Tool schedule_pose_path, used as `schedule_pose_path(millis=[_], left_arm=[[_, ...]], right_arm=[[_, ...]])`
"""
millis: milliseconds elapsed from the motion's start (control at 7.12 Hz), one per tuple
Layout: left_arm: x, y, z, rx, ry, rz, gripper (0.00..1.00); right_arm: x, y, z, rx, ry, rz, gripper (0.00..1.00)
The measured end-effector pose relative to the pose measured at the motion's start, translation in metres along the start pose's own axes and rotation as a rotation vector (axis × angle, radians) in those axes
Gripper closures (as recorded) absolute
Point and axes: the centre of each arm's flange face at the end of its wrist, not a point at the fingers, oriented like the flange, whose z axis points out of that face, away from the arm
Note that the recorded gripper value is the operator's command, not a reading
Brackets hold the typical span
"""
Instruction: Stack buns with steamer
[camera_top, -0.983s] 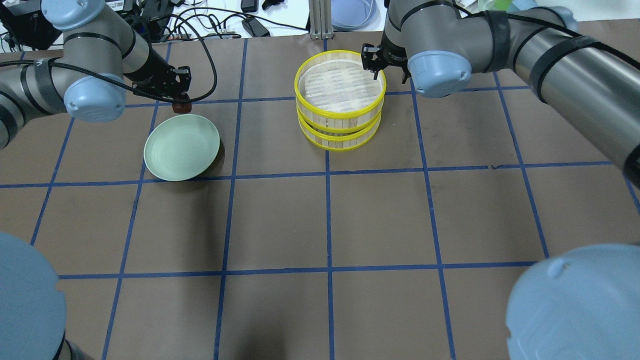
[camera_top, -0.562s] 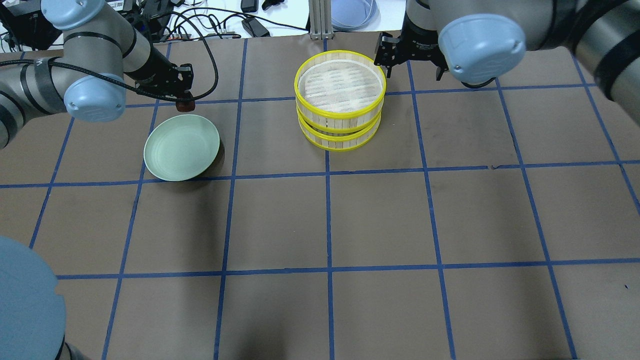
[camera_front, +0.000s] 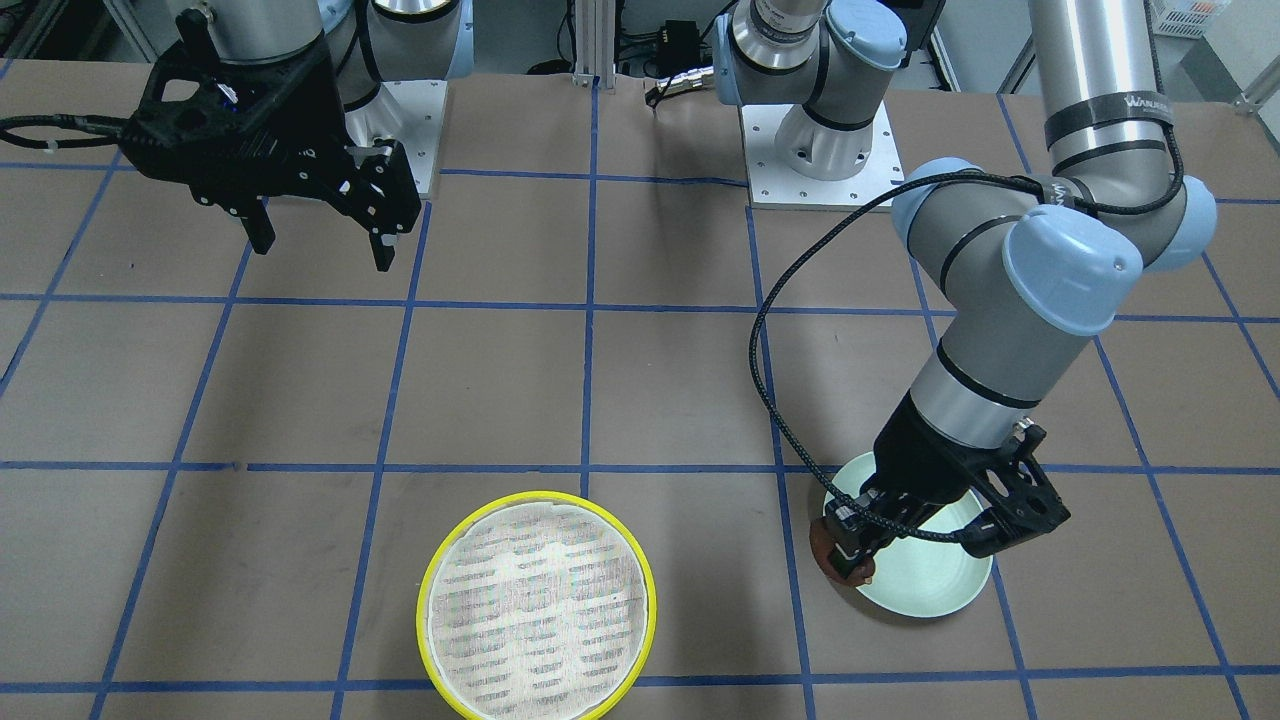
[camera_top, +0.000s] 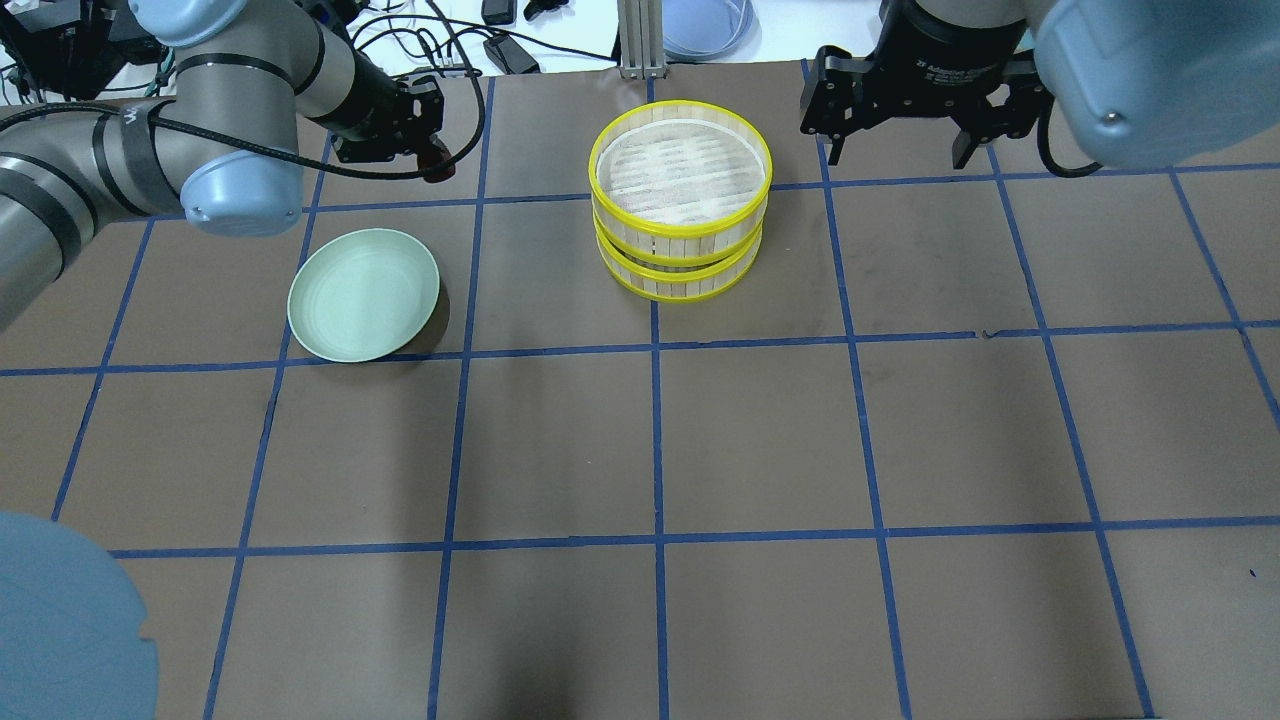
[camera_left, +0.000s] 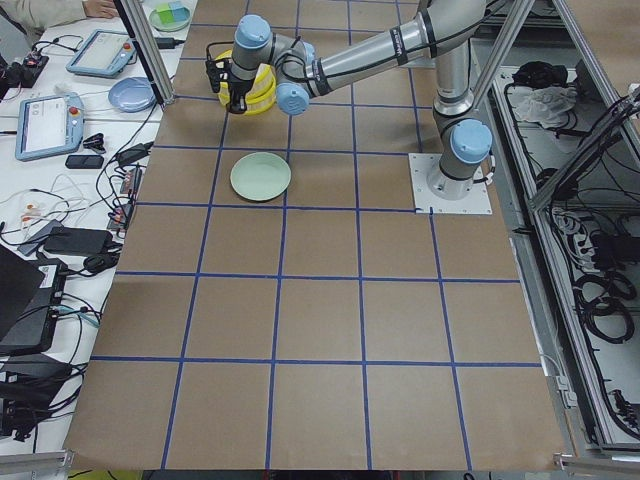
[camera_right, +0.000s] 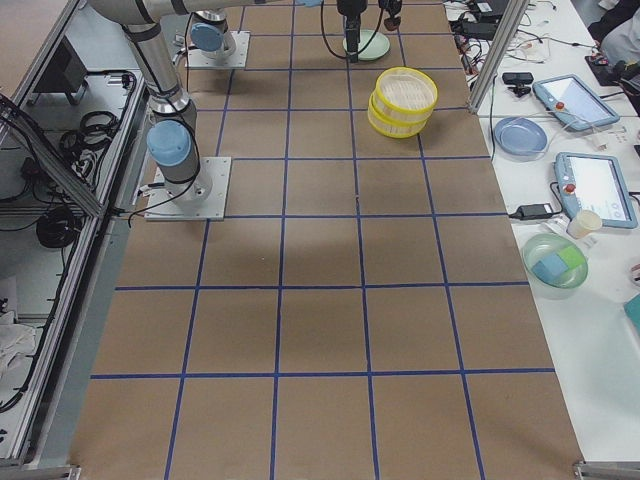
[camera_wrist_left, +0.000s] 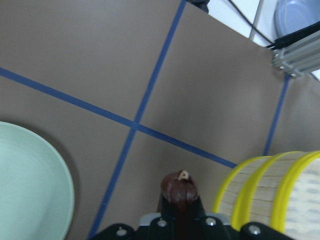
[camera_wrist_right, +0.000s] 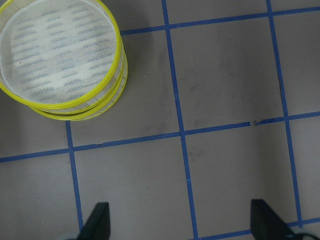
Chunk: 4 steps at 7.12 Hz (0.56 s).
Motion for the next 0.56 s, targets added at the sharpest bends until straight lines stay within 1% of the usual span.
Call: schedule_pose_path(millis=[140,281,421,562], left_arm=[[0.022,0.009,0.003,0.004,0.091,-0.094,1.00],[0.043,0.022,0.006,-0.009,0.160,-0.164,1.00],[0.062,0.038,0.013,-0.039,0.197,-0.206,1.00],[0.075,0.051,0.025,-0.078,0.226,-0.222,1.00]], right_arm=[[0.001,0.005,-0.004,-0.009,0.003,-0.002,0.00],[0.002,0.007,-0.004,-0.018,0.005,-0.002,0.00],[0.001,0.007,-0.004,-0.017,0.002,-0.001,0.00],[0.001,0.004,-0.004,-0.003,-0.002,0.000,0.00]])
